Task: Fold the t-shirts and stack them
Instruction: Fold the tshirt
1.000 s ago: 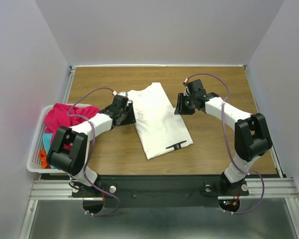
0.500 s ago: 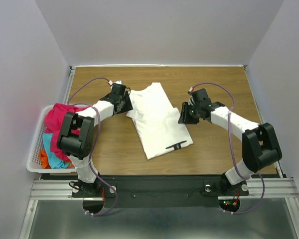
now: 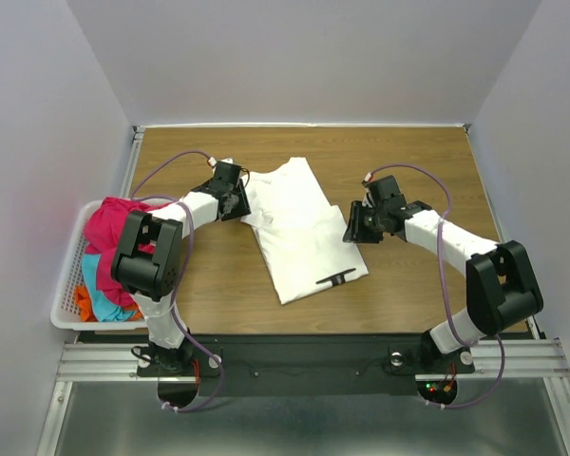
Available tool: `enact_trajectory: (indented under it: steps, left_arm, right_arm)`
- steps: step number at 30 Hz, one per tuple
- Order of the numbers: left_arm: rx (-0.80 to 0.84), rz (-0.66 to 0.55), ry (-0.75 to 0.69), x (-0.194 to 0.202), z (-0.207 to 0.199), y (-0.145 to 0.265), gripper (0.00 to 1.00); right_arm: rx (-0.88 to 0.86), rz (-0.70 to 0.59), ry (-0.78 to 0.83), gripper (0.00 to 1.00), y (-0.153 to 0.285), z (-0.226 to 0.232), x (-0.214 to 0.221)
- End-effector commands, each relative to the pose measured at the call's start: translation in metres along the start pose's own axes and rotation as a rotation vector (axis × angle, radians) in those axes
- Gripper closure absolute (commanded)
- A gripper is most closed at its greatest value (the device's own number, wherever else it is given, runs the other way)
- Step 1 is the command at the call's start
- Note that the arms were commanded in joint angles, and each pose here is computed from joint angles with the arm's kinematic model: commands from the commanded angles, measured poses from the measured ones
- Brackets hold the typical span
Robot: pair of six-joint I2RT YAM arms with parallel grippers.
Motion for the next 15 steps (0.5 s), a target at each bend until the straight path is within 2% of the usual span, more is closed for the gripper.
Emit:
enact_trajectory:
  steps: [1,10,11,14,15]
  left_arm:
    - [-0.009,0.009,-0.008,0.002,0.002,-0.001,0.53]
    - [-0.009,0.054,-0.015,0.012,0.003,-0.012,0.53]
    - [-0.006,0.054,-0.014,0.011,0.002,-0.011,0.56]
    - [-0.010,0.054,-0.007,0.011,0.002,-0.007,0.73]
    - [-0.003,0.044,-0.005,0.008,0.001,-0.003,0.75]
  right_arm:
    - [-0.030,-0.070,0.013,0.58,0.009,0.006,-0.008]
    - [-0.031,-0.067,0.016,0.58,0.008,0.006,-0.009]
    - [-0.028,-0.065,0.018,0.58,0.007,0.005,-0.008]
    - [-0.026,-0.067,0.019,0.58,0.007,0.005,-0.008]
    - [-0.027,-0.071,0.018,0.58,0.008,0.005,-0.008]
Point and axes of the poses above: each gripper's point midway between its finger pads, its own y axis back along the fingers, its own z axis along the line the jaws close on, x = y × z, the point moved 8 cm from there along y, back along the fingers, and after that the axes turned 13 degrees about -y, right-handed, at the moved point
